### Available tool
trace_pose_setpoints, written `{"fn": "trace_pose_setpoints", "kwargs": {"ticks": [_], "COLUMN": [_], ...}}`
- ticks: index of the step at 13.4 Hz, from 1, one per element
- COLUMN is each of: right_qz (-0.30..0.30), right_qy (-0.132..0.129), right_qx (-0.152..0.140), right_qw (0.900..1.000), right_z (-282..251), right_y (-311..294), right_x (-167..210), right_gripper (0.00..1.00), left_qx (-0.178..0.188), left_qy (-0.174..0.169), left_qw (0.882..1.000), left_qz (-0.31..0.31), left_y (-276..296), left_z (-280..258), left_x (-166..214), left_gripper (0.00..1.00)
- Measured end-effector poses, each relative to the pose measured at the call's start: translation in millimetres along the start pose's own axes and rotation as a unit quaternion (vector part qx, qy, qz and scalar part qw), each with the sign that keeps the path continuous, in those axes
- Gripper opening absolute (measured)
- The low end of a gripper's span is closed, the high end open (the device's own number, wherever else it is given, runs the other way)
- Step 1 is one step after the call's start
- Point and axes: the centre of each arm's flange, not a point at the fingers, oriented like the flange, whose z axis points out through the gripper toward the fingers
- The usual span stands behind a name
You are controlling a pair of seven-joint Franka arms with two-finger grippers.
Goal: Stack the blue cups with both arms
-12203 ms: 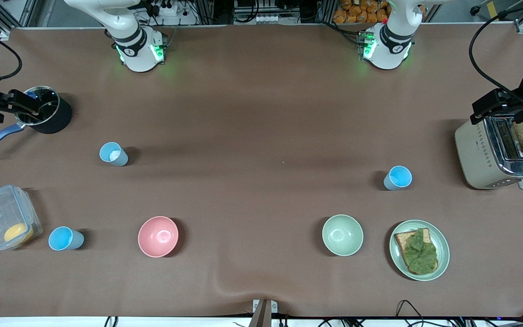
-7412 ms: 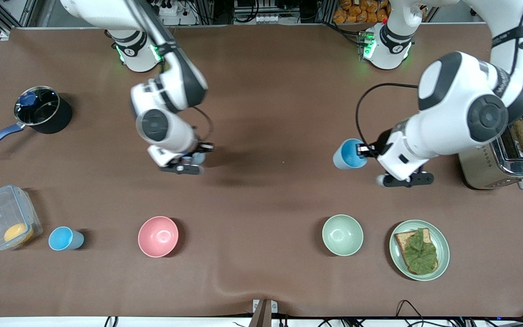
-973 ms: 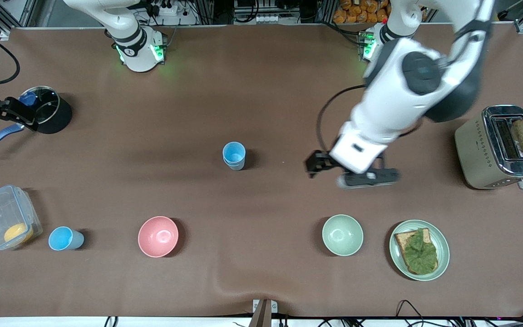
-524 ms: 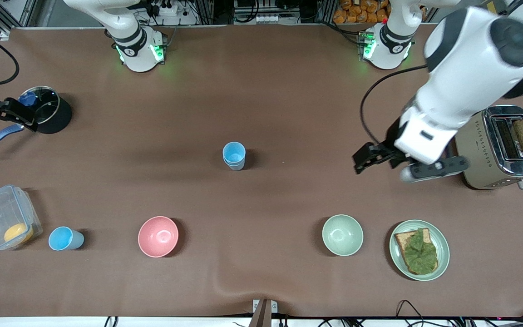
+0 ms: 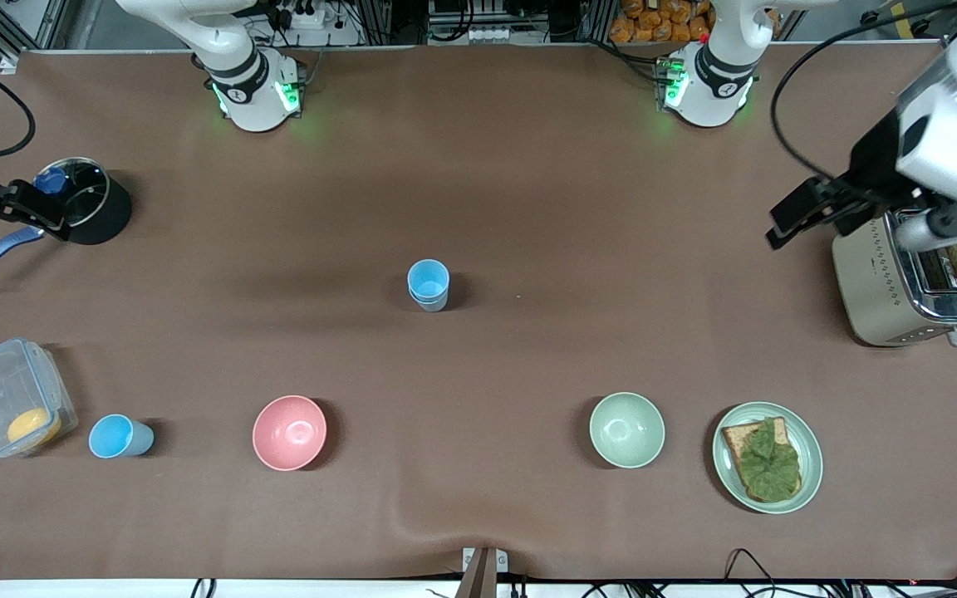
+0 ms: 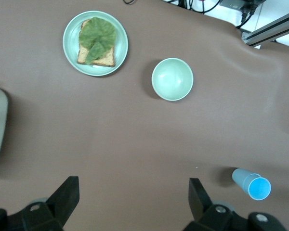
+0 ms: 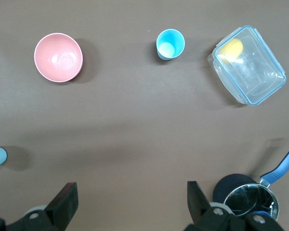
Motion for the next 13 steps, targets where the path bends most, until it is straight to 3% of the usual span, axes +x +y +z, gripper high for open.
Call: {"fn": "trace_pose_setpoints", "kwargs": {"ticks": [6, 13], "right_qz": [0.0, 0.0], "right_qy": [0.0, -0.001], "right_qx": [0.001, 0.001], "right_qw": [1.0, 1.0], "right_z": [0.0, 0.1], "right_y": [0.0, 0.1], "right_x": [0.0, -0.1], "right_gripper": [1.0, 1.0], "left_qx": [0.031, 0.056], "left_qy": [-0.027, -0.039], "left_qw": [0.998, 0.996], "left_qz": [0.055, 0.059], "left_y": [-50.8, -60.7], "left_z": [7.9, 5.3], "left_x": [11.7, -0.8], "left_gripper": [1.0, 1.0]}}
